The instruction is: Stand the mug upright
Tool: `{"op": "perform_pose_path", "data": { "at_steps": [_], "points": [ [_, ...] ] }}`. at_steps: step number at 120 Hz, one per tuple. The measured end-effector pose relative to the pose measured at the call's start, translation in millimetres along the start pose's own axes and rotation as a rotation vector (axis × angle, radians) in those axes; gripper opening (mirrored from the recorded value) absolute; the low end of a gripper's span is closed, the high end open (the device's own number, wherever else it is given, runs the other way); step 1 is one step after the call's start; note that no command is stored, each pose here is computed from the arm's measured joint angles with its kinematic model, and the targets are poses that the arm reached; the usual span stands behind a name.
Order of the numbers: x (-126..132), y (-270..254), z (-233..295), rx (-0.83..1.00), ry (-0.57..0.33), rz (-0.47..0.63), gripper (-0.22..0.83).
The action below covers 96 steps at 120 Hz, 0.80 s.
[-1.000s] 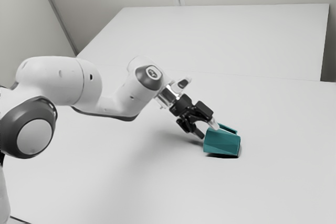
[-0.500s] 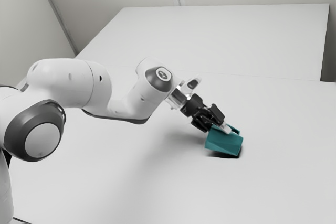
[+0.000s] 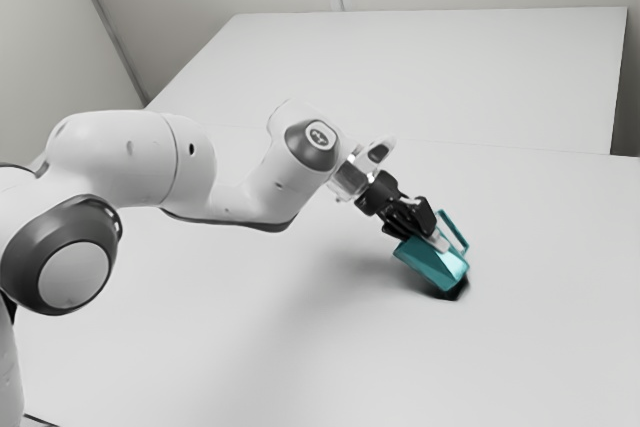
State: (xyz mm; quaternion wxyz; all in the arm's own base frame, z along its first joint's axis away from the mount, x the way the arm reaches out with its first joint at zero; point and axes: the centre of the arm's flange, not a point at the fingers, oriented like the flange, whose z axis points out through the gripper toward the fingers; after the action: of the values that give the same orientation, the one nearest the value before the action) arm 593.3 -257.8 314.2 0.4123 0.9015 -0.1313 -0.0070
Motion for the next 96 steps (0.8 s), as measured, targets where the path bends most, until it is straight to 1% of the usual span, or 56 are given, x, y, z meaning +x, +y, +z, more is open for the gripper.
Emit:
{"op": "perform_pose_path", "data": {
  "at_steps": [12, 30, 54, 80, 96],
  "points": [
    [1, 12, -10, 0.022, 0.005, 0.025, -0.15],
    [1, 26, -43, 0.109, 0.006, 0.082, -0.15],
    [-7, 15, -94, 0.253, 0.002, 0.107, -0.16],
    [-12, 2, -149, 0.518, -0.017, 0.162, -0.16],
    [-13, -17, -175, 0.674, -0.032, 0.157, -0.16]
  ]
}}
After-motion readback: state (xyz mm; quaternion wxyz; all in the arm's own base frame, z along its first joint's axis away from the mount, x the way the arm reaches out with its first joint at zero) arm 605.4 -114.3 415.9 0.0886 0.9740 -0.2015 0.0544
